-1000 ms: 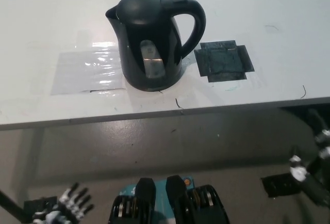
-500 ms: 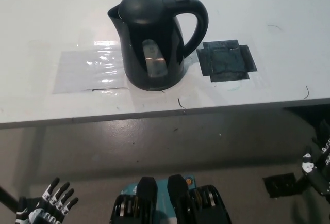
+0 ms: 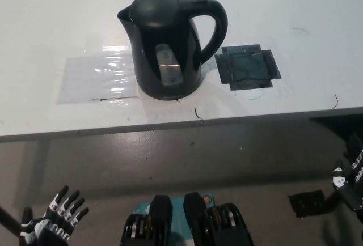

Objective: The robot uses its right hand to push down on the lid of a kettle kept in the middle of the desk to close it

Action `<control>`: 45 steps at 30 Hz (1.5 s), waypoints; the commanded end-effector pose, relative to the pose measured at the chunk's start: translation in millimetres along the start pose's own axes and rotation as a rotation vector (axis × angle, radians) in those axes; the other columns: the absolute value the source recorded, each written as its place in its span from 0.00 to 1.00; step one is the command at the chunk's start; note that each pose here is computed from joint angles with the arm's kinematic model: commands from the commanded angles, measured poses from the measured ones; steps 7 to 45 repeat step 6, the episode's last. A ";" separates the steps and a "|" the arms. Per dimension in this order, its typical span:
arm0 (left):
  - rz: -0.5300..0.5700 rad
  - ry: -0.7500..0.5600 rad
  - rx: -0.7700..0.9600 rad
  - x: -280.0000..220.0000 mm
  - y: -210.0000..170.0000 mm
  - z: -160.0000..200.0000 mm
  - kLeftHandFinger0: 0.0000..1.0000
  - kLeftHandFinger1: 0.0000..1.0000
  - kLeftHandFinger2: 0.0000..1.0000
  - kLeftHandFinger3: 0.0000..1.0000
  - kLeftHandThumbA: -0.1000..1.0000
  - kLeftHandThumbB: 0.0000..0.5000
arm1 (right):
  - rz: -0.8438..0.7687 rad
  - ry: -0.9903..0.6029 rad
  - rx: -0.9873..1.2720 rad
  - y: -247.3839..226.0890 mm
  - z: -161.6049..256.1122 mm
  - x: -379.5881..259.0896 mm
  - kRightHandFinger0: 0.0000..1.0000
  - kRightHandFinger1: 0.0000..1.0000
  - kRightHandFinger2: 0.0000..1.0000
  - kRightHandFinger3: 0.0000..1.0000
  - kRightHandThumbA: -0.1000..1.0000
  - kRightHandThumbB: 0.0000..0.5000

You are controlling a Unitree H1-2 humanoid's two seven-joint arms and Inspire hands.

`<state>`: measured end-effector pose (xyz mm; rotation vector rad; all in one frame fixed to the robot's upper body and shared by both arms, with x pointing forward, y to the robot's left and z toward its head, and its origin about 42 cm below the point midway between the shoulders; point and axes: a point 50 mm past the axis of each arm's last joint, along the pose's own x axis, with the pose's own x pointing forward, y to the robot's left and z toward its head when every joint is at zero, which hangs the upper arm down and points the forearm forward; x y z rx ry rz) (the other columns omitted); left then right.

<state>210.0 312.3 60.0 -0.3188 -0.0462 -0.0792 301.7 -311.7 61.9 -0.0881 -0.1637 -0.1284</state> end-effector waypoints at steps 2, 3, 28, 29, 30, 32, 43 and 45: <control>-0.024 -0.045 0.032 0.4 2.9 8.3 1.00 1.00 1.00 1.00 1.00 0.97 | 0.012 -0.073 0.051 3.3 10.3 13.4 0.96 1.00 1.00 1.00 0.30 0.18; -0.023 -0.045 0.040 0.2 2.6 8.7 1.00 1.00 1.00 1.00 1.00 0.97 | 0.009 -0.071 0.057 3.2 9.7 13.4 0.95 1.00 1.00 1.00 0.30 0.19; -0.020 -0.044 0.042 0.6 2.0 9.1 1.00 1.00 1.00 1.00 1.00 0.97 | 0.013 -0.068 0.045 3.0 9.2 13.5 0.95 1.00 1.00 1.00 0.30 0.19; -0.020 -0.044 0.042 0.6 2.0 9.1 1.00 1.00 1.00 1.00 1.00 0.97 | 0.013 -0.068 0.045 3.0 9.2 13.5 0.95 1.00 1.00 1.00 0.30 0.19; -0.020 -0.044 0.042 0.6 2.0 9.1 1.00 1.00 1.00 1.00 1.00 0.97 | 0.013 -0.068 0.045 3.0 9.2 13.5 0.95 1.00 1.00 1.00 0.30 0.19; -0.020 -0.044 0.042 0.6 2.0 9.1 1.00 1.00 1.00 1.00 1.00 0.97 | 0.013 -0.068 0.045 3.0 9.2 13.5 0.95 1.00 1.00 1.00 0.30 0.19; -0.020 -0.044 0.042 0.6 2.0 9.1 1.00 1.00 1.00 1.00 1.00 0.97 | 0.013 -0.068 0.045 3.0 9.2 13.5 0.95 1.00 1.00 1.00 0.30 0.19; -0.020 -0.044 0.042 0.6 2.0 9.1 1.00 1.00 1.00 1.00 1.00 0.97 | 0.013 -0.068 0.045 3.0 9.2 13.5 0.95 1.00 1.00 1.00 0.30 0.19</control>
